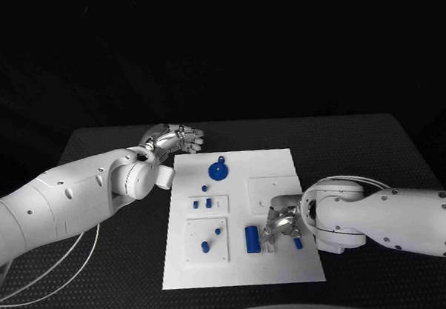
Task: Assemble the parts on the task board
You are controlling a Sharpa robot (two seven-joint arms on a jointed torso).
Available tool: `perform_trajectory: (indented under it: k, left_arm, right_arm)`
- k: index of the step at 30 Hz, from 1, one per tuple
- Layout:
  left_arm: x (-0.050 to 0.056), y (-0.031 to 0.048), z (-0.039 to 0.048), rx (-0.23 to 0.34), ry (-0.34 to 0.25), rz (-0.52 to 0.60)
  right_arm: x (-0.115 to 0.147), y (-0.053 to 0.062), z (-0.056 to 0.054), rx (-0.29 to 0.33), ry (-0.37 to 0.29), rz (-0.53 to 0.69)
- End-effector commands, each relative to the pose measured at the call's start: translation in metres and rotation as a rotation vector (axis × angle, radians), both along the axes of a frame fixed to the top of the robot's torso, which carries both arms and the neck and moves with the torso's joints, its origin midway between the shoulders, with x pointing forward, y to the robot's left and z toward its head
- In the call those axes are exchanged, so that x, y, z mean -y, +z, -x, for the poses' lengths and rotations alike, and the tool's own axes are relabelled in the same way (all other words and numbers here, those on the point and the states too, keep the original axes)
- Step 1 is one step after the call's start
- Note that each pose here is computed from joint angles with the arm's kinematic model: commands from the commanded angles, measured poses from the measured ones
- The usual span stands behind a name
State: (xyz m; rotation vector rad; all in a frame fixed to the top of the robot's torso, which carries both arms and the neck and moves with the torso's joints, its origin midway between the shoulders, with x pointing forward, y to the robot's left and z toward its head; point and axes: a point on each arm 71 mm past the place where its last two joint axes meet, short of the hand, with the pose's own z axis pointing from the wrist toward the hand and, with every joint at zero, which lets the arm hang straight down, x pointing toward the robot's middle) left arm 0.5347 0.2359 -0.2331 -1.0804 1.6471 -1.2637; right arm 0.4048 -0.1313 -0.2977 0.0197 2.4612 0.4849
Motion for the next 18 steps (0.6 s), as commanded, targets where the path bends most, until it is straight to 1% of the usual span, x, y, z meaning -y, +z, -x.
perform_trajectory:
  k: [1, 4, 5, 8, 10, 12, 15, 18]
  left_arm:
    - [0.002, 0.001, 0.0004, 0.001, -0.015, 0.012]
    - [0.001, 0.001, 0.0003, 0.002, -0.012, 0.011]
    - [0.001, 0.001, 0.0003, 0.002, -0.012, 0.011]
    - [0.0, 0.0011, 0.0002, 0.003, -0.011, 0.011]
    - [0.0, 0.001, 0.0003, 0.003, -0.012, 0.011]
    - [0.001, 0.001, 0.0004, 0.003, -0.013, 0.012]
    - [0.001, 0.001, 0.0006, 0.003, -0.014, 0.012]
    - [0.0, 0.001, 0.0007, 0.003, -0.013, 0.012]
  right_arm:
    - [0.007, 0.002, 0.001, 0.02, -0.025, -0.048]
    - [0.014, 0.01, -0.002, 0.048, -0.049, -0.079]
    - [0.017, 0.016, -0.005, 0.059, -0.054, -0.087]
    - [0.028, 0.026, -0.011, 0.078, -0.069, -0.078]
    - [0.038, 0.03, -0.015, 0.093, -0.081, -0.059]
    - [0.047, 0.031, -0.018, 0.11, -0.081, -0.021]
    - [0.061, 0.03, -0.022, 0.132, -0.079, 0.04]
    - [0.071, 0.028, -0.023, 0.128, -0.083, 0.075]
